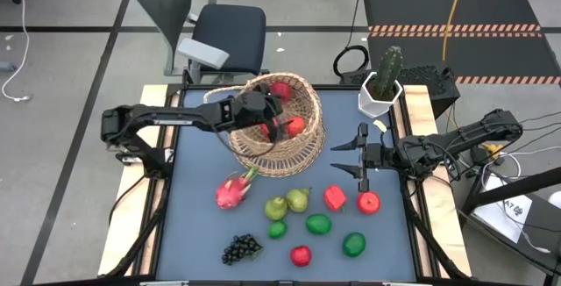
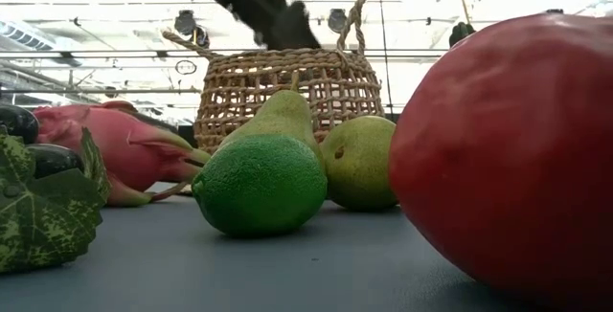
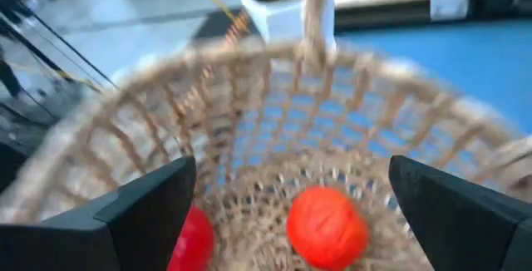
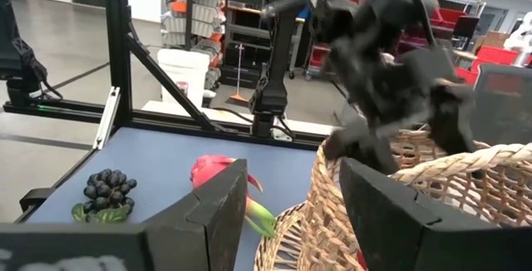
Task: Build produce basket
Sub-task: Put the apple into the basket
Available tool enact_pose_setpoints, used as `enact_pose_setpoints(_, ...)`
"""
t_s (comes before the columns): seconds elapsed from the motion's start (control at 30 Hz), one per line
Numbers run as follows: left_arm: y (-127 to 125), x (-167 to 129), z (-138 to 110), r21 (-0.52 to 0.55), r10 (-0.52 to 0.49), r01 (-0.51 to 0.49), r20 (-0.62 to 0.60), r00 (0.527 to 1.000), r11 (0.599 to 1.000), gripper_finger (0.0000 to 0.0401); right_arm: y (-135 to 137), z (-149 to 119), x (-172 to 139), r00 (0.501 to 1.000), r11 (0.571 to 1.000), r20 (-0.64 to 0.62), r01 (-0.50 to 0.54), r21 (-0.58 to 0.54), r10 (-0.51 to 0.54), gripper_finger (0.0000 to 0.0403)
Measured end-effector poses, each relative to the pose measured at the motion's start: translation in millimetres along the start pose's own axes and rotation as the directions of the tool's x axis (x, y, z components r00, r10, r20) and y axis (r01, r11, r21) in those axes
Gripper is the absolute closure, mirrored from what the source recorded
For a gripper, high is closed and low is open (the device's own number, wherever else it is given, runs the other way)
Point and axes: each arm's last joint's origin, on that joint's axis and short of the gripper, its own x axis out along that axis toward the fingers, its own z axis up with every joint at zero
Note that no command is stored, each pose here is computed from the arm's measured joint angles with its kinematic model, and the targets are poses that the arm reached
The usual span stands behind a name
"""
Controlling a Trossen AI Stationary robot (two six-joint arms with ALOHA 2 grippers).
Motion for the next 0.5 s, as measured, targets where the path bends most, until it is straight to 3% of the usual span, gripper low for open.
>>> enact_pose_setpoints(0.3, -12, -79, 39, -0.017, 0.058, -0.056, 0.171, 0.983, 0.998, 0.0002, 0, -1, 0, 1.000, 1.000, -0.012, 0.002, -0.003, -0.002, 0.0216)
enact_pose_setpoints(0.5, -16, -128, 44, -0.053, 0.067, -0.058, 0.175, 0.982, 0.997, 0.0002, -1, -8, 0, 0.994, 0.997, -0.088, 0.071, 0.014, -0.069, 0.0216)
